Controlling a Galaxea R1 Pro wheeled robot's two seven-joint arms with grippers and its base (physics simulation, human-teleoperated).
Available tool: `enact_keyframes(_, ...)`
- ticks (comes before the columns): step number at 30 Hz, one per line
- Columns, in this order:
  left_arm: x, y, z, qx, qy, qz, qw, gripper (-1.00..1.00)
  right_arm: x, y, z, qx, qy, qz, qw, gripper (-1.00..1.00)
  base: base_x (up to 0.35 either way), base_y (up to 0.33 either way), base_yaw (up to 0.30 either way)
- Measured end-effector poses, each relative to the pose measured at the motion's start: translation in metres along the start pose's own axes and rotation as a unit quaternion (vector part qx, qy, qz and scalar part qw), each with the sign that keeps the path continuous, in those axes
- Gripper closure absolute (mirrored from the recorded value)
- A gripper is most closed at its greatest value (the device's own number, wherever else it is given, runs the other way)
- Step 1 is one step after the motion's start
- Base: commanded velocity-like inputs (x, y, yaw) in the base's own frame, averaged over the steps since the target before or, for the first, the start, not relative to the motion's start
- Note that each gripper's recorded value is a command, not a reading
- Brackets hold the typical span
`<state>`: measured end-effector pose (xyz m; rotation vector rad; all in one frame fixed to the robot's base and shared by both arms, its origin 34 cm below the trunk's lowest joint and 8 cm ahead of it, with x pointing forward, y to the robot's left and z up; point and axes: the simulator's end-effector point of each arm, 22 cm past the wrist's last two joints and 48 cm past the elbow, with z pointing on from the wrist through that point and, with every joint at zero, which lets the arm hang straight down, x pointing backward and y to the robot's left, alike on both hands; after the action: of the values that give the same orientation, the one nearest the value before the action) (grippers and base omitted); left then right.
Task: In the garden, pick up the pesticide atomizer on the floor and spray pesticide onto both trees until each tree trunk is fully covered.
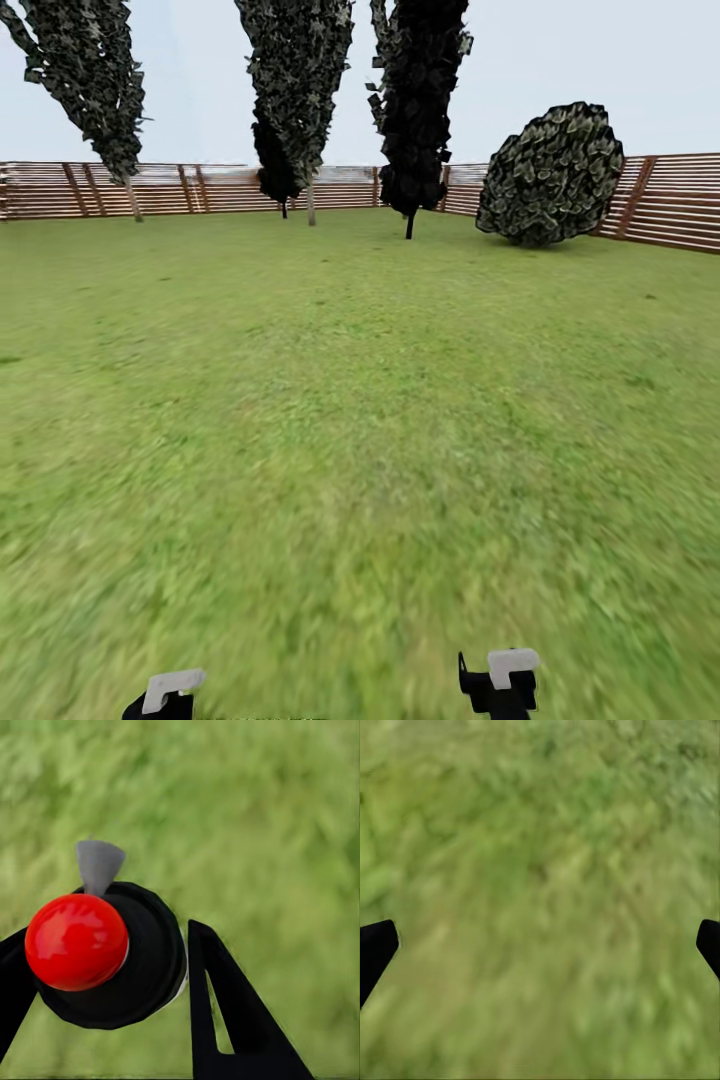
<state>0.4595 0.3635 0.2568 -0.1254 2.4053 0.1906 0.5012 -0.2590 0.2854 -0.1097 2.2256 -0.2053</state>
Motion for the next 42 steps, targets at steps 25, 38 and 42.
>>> enact_keyframes(25, -0.0001, -0.0002, 0.0, 0.0, 0.0, 0.0, 1.0, 1.0, 0.0, 0.0, 0.0, 0.0, 0.0, 0.0, 1.0, -1.0, 0.0, 0.0, 0.282)
enact_keyframes(38, -0.0001, -0.0002, 0.0, 0.0, 0.0, 0.0, 1.0, 1.0, 0.0, 0.0, 0.0, 0.0, 0.0, 0.0, 1.0, -1.0, 0.0, 0.0, 0.282)
enact_keyframes(42, -0.0001, 0.0, 0.0, 0.0, 0.0, 0.0, 1.0, 1.0, 0.0003, 0.0, -0.0001, 0.0, 0.0, 0.0, 1.0, -1.0, 0.0, 0.0, 0.282)
